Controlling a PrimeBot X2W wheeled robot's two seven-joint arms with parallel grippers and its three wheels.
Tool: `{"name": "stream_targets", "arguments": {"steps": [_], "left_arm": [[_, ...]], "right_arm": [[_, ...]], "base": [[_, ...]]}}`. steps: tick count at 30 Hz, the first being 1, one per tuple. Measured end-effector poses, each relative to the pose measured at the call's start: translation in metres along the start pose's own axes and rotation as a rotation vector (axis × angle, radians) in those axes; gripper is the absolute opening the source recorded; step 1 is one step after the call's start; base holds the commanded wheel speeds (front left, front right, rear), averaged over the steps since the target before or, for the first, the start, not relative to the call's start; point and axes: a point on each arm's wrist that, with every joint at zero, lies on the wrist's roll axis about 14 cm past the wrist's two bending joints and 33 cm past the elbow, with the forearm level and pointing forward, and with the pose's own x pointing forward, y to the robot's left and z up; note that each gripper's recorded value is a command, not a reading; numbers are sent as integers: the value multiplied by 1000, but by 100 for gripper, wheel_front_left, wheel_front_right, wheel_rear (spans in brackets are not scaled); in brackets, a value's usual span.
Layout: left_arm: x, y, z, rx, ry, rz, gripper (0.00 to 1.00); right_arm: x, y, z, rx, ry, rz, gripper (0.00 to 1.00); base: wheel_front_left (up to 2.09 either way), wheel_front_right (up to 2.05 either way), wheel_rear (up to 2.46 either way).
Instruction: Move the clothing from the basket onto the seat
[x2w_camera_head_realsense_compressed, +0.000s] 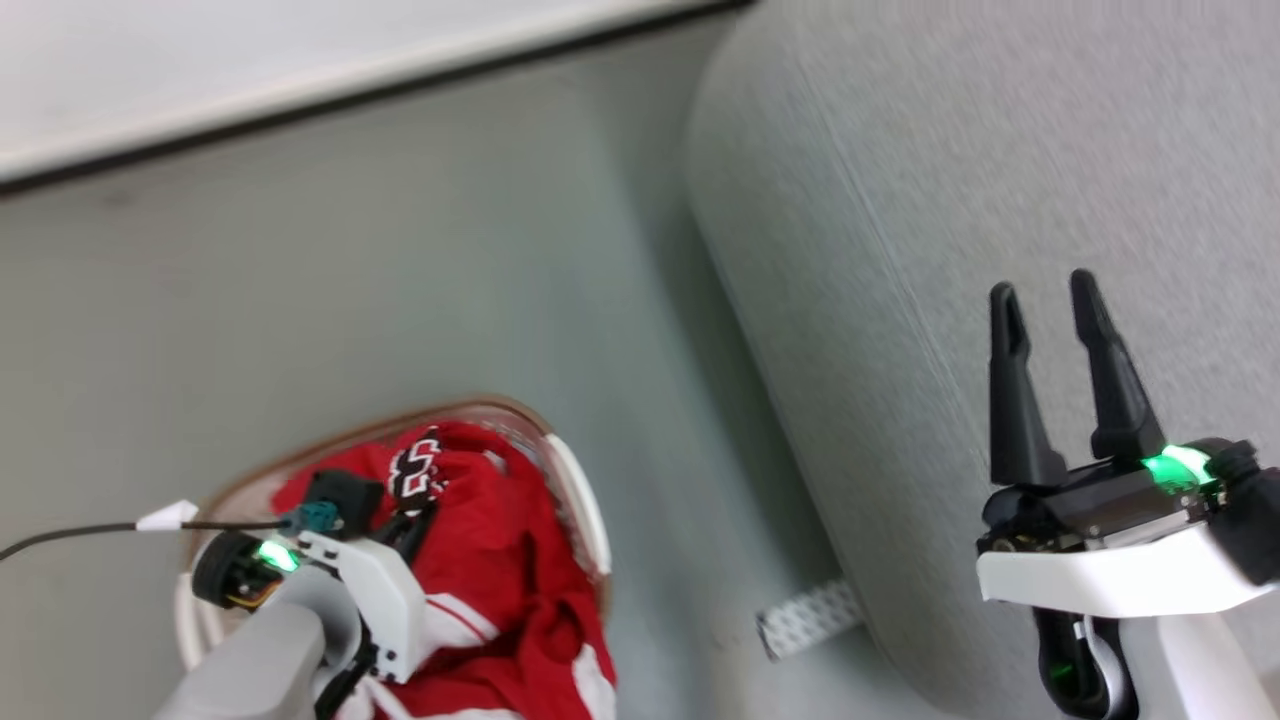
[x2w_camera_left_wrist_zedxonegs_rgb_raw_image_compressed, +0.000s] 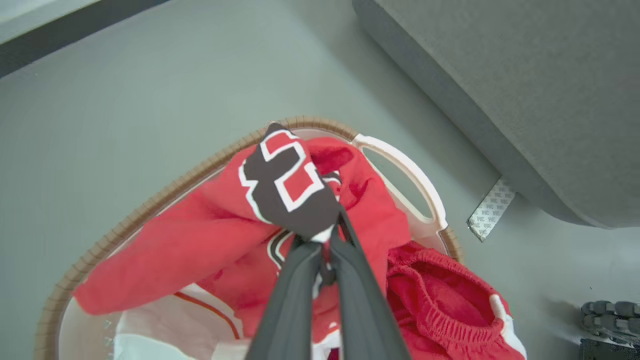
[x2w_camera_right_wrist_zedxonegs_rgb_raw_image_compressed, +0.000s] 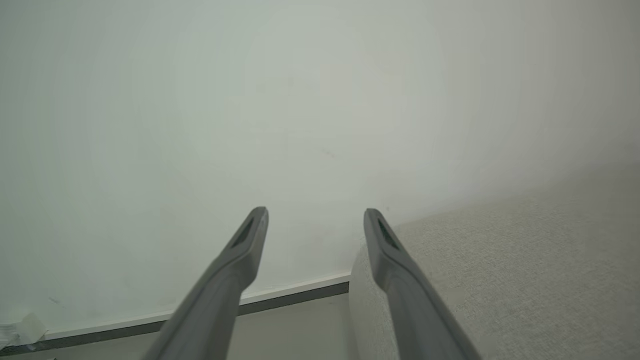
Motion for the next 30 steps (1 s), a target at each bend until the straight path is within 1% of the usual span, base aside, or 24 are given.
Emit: {"name": "stream_targets", "arguments": {"steps": [5,13,21,24,27,30], "left_arm": [[-28,3,40,-40,-131,42,0],[-77,7,97,-60,-349,103,0],[-138,-1,165,-16,-604,161,0],[-163,-5,187,20,-689,188,0],[-186,-11,202,18,-762,200,0],[-206,-17,215,31,-819,213,0]], "right_arm": [[3,22,13,27,-41,60,100],[-2,50,13,60,-37,133,100],[-13,80,15,79,-31,212,100],[-19,90,15,87,-27,239,100],[-27,103,12,93,-10,273,100],[-36,121,7,58,9,332,100]], "base": [[0,0,0],[0,0,0],[0,0,0],[0,0,0],[0,0,0],[0,0,0]]}}
